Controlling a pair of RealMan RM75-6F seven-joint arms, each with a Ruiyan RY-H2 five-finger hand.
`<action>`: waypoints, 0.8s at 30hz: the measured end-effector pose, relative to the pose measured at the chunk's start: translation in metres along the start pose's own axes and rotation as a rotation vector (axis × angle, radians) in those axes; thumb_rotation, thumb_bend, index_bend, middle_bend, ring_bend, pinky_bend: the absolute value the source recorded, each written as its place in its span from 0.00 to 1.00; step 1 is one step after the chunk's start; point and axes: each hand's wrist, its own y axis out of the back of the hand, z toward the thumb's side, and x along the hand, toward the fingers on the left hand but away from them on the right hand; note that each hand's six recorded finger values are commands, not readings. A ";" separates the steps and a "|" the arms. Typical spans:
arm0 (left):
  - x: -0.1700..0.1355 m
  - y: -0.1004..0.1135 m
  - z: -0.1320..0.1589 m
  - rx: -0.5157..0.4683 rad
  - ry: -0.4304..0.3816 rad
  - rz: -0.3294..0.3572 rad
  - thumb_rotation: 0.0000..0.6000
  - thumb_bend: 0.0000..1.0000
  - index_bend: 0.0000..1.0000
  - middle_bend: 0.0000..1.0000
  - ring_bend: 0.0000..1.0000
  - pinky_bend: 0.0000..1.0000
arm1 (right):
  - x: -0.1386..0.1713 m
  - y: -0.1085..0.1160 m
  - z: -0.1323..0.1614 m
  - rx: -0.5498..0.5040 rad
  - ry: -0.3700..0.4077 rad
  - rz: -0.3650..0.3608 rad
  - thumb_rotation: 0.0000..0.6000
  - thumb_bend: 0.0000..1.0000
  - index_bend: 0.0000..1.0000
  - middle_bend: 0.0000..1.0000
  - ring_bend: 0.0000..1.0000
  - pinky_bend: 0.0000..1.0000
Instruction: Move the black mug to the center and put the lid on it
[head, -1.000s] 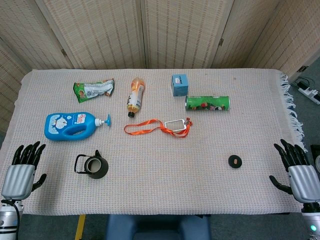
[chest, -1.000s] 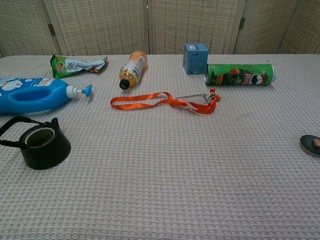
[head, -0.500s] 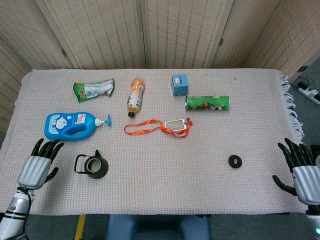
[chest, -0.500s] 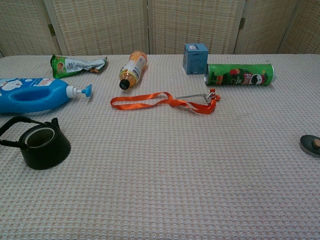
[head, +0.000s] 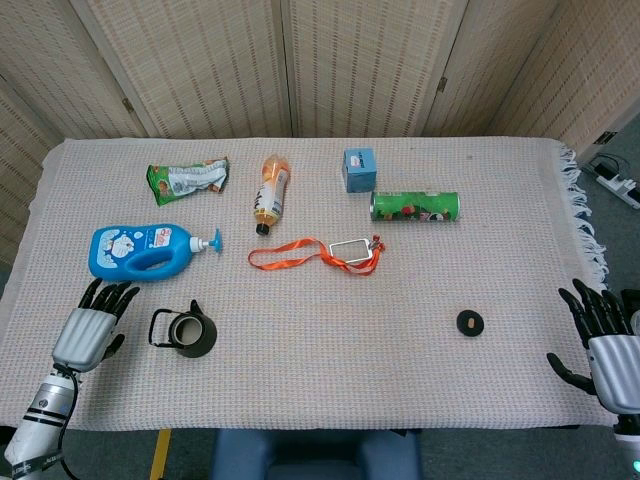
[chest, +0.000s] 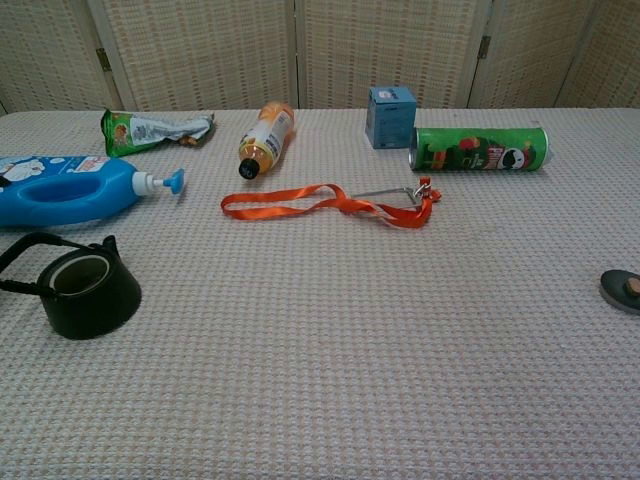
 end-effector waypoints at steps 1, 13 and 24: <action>0.001 -0.001 0.001 -0.003 -0.002 -0.001 1.00 0.29 0.08 0.07 0.10 0.00 | 0.000 0.000 0.000 0.000 0.001 0.001 1.00 0.27 0.00 0.00 0.06 0.00; 0.019 -0.021 0.024 -0.001 -0.074 -0.028 1.00 0.29 0.10 0.08 0.12 0.00 | 0.002 0.000 -0.003 -0.005 -0.014 0.002 1.00 0.27 0.00 0.00 0.07 0.00; 0.026 -0.015 0.041 -0.089 -0.143 0.024 1.00 0.29 0.23 0.17 0.20 0.00 | 0.004 -0.001 -0.003 -0.007 -0.015 0.002 1.00 0.27 0.00 0.00 0.07 0.00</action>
